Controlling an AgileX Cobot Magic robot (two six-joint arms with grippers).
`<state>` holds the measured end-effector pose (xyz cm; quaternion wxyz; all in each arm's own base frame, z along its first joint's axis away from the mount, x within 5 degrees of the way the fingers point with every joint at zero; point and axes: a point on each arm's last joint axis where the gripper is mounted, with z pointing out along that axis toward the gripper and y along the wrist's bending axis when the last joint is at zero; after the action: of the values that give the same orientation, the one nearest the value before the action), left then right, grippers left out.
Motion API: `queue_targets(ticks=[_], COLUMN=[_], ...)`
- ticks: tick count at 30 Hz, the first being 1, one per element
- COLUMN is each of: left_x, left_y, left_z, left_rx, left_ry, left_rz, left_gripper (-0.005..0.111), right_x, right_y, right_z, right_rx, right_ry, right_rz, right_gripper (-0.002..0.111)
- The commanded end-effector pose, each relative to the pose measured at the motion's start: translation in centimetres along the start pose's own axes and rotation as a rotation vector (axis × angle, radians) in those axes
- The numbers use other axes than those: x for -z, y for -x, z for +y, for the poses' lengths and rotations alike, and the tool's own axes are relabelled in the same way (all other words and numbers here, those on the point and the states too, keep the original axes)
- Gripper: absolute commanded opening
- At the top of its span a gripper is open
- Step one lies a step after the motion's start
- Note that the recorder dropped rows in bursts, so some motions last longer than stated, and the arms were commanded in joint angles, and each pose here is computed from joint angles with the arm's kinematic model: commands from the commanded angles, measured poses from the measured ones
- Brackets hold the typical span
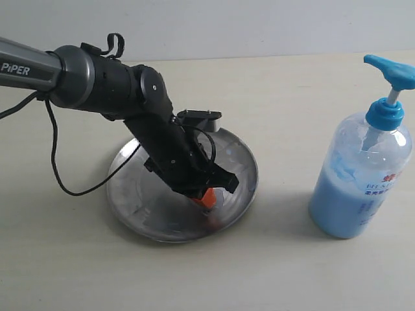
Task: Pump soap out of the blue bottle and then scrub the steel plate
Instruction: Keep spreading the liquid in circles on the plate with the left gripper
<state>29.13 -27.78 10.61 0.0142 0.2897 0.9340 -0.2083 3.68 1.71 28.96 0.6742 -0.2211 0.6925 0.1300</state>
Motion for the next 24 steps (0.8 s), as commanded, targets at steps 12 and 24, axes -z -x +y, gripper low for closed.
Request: queue_targets(ticks=[12,24], left_x=[-0.8,-0.8], left_y=[1.1,-0.5], left_z=[0.8,2.0], left_rx=[0.011,-0.116], left_ry=[0.046,0.171], left_rz=[-0.144,0.038], left_gripper=[0.0,0.0], right_x=[0.1,0.1], right_y=[0.0,0.1], right_z=[0.0,0.0], right_rx=[0.015,0.015], right_ry=[-0.008,-0.008], right_rz=[-0.013,-0.017], right_gripper=[0.0,0.0])
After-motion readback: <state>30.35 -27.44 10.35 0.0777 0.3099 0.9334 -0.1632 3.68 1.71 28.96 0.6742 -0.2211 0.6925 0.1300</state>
